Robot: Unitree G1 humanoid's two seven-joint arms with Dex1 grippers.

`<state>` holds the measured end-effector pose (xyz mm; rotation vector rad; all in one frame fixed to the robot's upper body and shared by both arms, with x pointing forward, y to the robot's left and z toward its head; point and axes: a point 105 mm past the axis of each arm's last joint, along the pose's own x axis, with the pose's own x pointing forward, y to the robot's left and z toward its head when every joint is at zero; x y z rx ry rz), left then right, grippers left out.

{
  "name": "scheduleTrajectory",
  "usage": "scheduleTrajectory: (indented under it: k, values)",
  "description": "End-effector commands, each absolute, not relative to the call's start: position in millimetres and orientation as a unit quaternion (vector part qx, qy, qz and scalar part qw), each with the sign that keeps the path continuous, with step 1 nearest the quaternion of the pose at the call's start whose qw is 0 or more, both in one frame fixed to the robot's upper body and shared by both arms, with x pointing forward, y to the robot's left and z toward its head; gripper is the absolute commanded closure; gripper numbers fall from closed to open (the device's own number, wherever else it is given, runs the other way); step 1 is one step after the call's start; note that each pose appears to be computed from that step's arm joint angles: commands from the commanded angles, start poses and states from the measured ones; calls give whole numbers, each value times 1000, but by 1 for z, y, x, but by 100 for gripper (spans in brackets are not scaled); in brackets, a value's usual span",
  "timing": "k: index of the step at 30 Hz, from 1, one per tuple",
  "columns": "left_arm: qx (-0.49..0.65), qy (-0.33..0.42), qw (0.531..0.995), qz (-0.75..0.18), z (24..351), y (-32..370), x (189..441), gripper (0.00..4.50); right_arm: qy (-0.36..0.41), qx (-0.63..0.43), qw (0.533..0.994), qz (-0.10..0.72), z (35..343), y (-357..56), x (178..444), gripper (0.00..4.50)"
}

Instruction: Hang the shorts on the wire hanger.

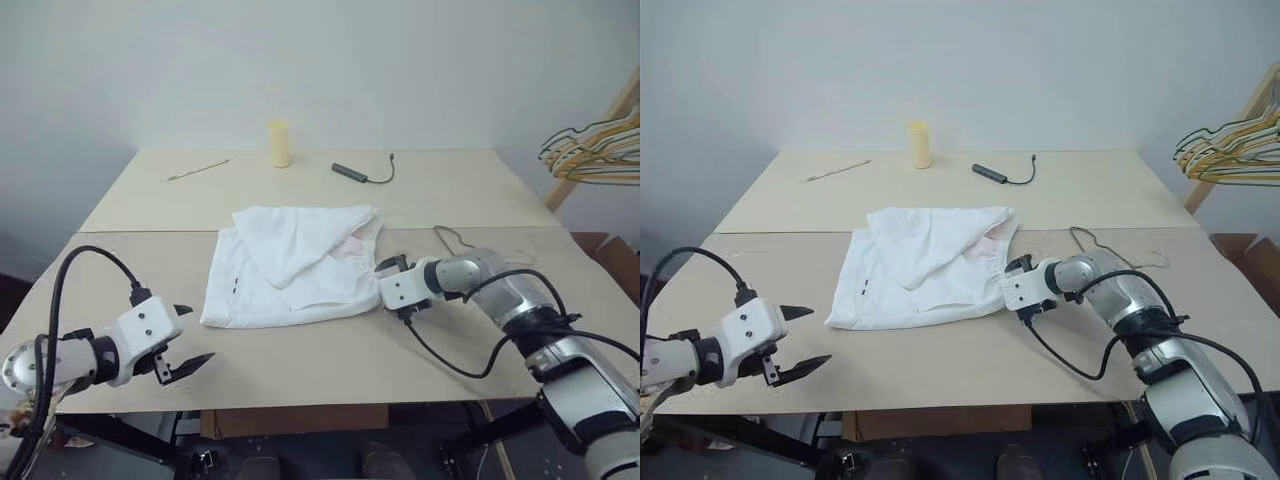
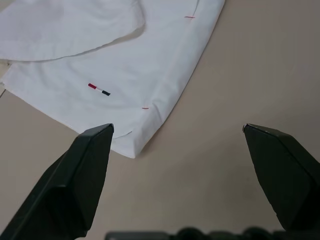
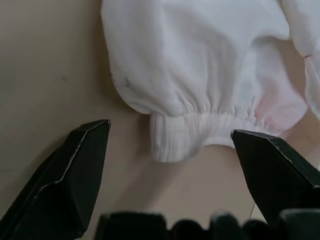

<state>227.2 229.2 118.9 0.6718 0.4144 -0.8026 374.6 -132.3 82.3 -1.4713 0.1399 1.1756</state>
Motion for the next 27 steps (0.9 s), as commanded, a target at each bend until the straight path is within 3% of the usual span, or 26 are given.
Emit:
scheduleTrajectory:
  k: [1, 4, 14, 20, 27]
  values:
    - [331, 187, 844, -378, 122, 229, 231, 0, 27, -640, 589, 493, 90, -122, 384, 18]
    - [331, 191, 842, -380, 119, 228, 230, 0, 19, -644, 580, 499, 88, -119, 384, 90]
    - [356, 186, 841, -363, 105, 229, 241, 0, 20, -647, 570, 506, 83, -122, 380, 447]
    - [357, 154, 856, -342, 95, 224, 274, 0, 14, -631, 597, 496, 86, -116, 381, 447]
    - [307, 211, 840, -395, 75, 222, 289, 0, 9, -629, 608, 484, 87, -114, 383, 447]
